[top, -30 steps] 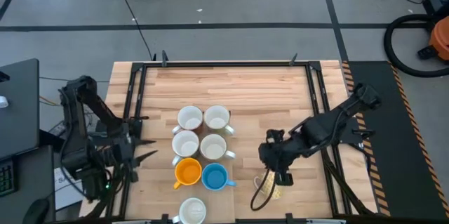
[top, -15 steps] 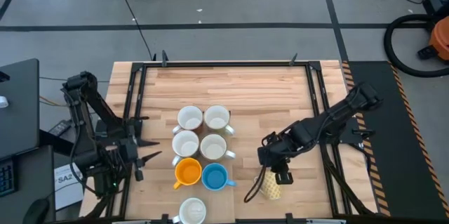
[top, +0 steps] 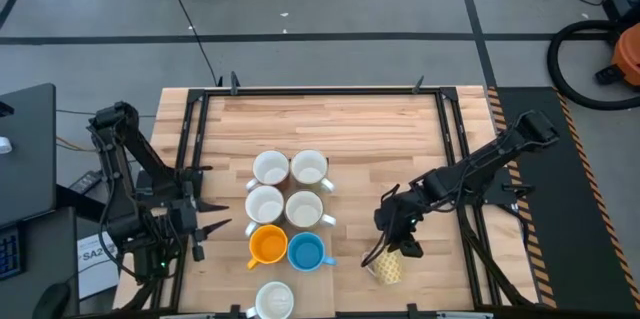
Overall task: Place coffee mugs
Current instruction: Put the yellow mug on the shelf aligned with the blue mug
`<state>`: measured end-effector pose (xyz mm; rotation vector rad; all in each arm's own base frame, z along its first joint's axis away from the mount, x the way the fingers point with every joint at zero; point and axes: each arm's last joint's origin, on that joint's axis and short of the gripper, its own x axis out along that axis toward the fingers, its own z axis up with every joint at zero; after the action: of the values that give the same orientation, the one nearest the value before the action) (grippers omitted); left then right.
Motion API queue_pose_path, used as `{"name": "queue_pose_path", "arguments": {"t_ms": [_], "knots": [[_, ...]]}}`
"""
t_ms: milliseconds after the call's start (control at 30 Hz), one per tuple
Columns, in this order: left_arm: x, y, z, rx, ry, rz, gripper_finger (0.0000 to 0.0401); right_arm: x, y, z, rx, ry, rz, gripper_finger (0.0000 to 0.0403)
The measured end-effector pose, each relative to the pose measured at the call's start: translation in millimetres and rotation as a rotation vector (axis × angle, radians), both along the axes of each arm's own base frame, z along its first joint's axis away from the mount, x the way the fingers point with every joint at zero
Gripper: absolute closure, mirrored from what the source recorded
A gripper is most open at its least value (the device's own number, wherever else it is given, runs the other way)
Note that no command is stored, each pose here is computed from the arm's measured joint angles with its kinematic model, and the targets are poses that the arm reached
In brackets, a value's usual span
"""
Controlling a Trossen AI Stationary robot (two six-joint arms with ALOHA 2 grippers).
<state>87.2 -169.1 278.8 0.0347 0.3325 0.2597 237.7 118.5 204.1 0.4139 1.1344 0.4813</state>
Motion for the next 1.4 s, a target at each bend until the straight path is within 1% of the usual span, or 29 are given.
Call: {"name": "queue_pose_path", "arguments": {"t_ms": [133, 233, 367, 600, 767, 1000, 1200, 1233, 1300, 1400], "knots": [[0.3, -0.8, 0.1, -0.009, -0.003, 0.0, 0.0257, -3.1, -3.1, -15.5, 0.026, -0.046, -0.003, 0.0282], [0.3, -1.0, 0.1, -0.012, -0.004, 0.0, 0.0257, -2.0, -5.0, -19.6, 0.047, -0.086, -0.008, 0.0282], [0.4, -1.0, 0.1, -0.013, -0.005, 0.0, 0.0257, 0.8, -6.2, -18.9, 0.082, -0.108, 0.0, 0.0282], [0.4, -1.0, 0.1, -0.013, -0.006, 0.001, 0.0257, 2.3, -7.5, -18.0, 0.091, -0.12, -0.002, 0.0282], [0.4, -1.0, 0.2, -0.012, -0.007, 0.001, 0.0257, 7.1, -9.8, -14.2, 0.12, -0.168, -0.005, 0.0282], [0.5, -1.4, 0.3, -0.019, -0.01, 0.002, 0.0257, 14.2, -9.8, -6.7, 0.134, -0.299, 0.021, 0.0282], [0.8, -2.3, 0.4, -0.031, -0.014, 0.002, 0.0257, 10.7, -0.5, -6.7, 0.14, -0.297, 0.043, 0.0282], [0.9, -2.5, 0.5, -0.034, -0.015, 0.002, 0.0257, 9.9, 2.0, -6.5, 0.141, -0.291, 0.03, 0.0282], [1.0, -2.8, 0.6, -0.037, -0.016, 0.001, 0.0257, 9.5, 6.7, -4.9, 0.158, -0.28, -0.035, 0.0282], [1.1, -3.2, 0.5, -0.04, -0.014, 0.0, 0.0257, 10.8, 13.8, 1.4, 0.258, -0.258, -0.134, 0.0282]]}}
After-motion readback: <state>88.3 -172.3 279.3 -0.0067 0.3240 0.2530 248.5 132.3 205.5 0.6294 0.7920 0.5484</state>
